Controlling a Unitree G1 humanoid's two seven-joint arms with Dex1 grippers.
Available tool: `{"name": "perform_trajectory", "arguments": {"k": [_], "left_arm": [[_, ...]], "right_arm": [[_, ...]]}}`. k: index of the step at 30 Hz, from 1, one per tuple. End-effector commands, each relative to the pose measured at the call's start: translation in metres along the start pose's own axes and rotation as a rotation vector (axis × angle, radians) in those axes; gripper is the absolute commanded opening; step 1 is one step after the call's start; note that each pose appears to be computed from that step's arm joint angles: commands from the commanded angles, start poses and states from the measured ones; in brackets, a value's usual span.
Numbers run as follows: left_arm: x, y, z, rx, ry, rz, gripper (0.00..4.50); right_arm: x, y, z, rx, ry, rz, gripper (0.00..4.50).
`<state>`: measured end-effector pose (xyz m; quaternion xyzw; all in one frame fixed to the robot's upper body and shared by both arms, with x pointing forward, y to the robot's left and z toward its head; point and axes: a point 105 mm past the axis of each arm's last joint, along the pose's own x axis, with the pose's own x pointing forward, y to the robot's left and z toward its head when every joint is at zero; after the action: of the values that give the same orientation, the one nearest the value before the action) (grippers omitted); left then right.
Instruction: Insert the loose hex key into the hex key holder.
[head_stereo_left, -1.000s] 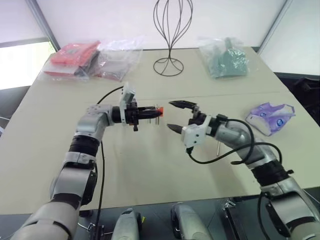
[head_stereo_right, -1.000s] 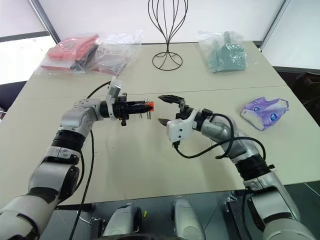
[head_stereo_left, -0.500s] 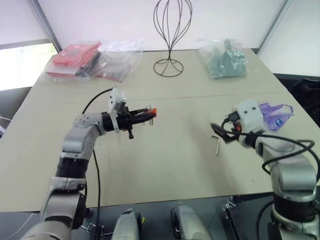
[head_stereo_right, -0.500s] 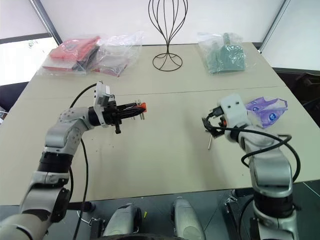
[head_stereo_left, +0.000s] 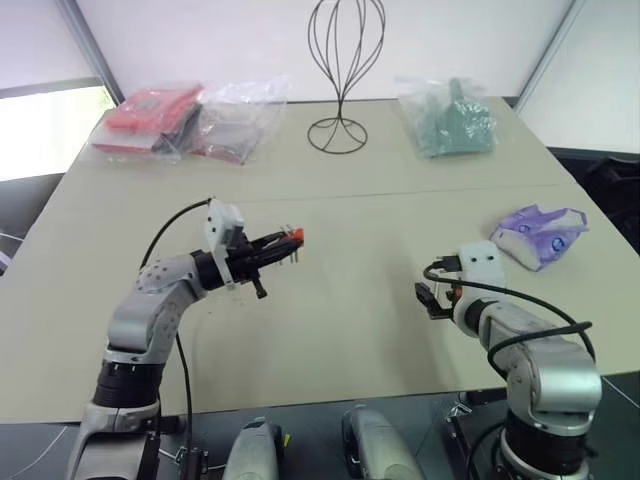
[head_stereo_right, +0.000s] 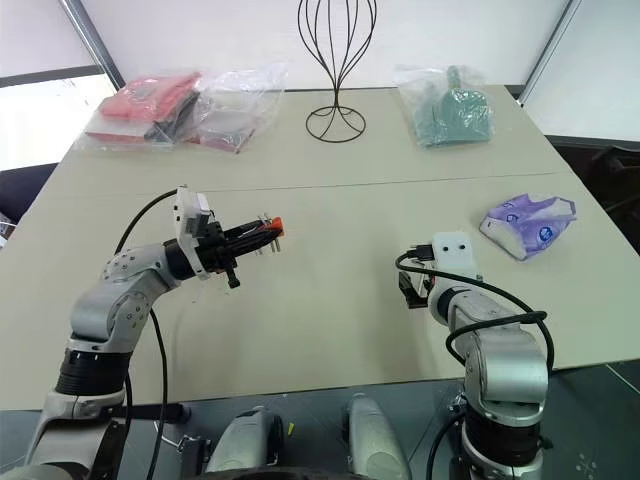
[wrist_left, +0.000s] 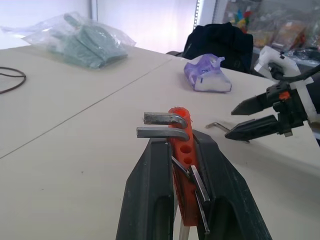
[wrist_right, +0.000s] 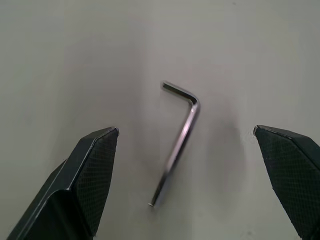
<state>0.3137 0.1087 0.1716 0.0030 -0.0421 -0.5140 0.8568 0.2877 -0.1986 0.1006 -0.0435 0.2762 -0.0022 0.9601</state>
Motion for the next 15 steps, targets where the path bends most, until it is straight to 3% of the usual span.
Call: {"name": "perform_trajectory", "arguments": {"k": [1,11,15], "left_arm": [[0.004,-0.009,0.009,0.036,-0.034,-0.018,0.00],[0.002,-0.012,0.004,0.034,-0.046,0.040,0.00],[0.000,-0.011,0.004,0.038,-0.049,0.062,0.00]], "right_arm": [[0.001,-0.002,0.012,-0.015,-0.051,-0.016,4.48],[0.024,0.023,0.002,-0.028,0.031,0.074,4.48],[0.027,0.022,-0.010,-0.004,0.089,0.076,2.74]]}}
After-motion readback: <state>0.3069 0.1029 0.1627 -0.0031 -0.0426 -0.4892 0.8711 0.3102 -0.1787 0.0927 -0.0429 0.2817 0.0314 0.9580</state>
